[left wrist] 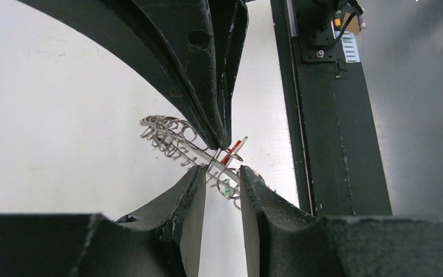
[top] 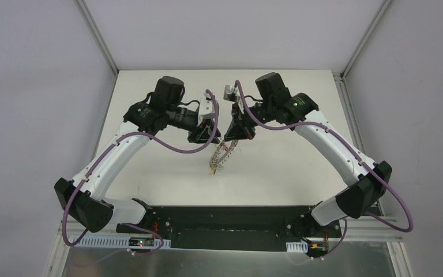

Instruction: Put the keys on the keyring

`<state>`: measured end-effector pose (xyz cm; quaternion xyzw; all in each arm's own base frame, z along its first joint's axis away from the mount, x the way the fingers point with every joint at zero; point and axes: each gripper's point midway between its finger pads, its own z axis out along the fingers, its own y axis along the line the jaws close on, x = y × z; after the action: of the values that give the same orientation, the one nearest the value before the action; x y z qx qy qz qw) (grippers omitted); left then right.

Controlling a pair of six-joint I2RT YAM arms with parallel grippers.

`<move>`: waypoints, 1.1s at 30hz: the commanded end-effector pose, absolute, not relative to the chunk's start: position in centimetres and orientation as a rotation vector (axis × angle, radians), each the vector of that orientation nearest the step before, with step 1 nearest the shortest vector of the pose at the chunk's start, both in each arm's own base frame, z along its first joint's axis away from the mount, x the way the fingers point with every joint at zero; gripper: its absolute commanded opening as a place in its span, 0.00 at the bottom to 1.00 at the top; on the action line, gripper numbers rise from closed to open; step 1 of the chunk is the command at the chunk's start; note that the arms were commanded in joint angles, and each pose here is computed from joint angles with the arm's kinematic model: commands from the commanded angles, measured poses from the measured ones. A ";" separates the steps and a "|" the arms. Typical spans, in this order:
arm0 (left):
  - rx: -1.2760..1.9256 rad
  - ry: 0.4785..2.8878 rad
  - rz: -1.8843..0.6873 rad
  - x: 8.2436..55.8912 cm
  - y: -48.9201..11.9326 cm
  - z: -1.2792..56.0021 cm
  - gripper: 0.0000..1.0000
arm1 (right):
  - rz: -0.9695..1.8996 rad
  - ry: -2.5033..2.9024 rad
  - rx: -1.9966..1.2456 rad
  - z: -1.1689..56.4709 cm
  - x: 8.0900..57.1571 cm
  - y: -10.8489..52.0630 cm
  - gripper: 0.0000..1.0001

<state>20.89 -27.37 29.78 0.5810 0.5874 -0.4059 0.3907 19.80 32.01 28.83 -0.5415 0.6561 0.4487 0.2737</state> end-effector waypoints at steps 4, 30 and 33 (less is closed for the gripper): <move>1.570 1.369 -1.002 20.7 -27.3 31.0 0.24 | 1.265 1.653 -1.498 30.5 18.8 32.5 0.00; 1.564 1.370 -1.088 20.7 -28.8 29.2 0.05 | 1.310 1.677 -1.463 30.0 19.3 32.5 0.00; 1.575 1.369 -1.114 20.2 -29.0 28.8 0.04 | 1.308 1.684 -1.448 30.0 19.6 32.4 0.00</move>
<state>21.64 -28.00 28.42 0.6054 0.5697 -0.4014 0.3844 19.40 31.88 28.38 -0.5356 0.6553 0.4675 0.2554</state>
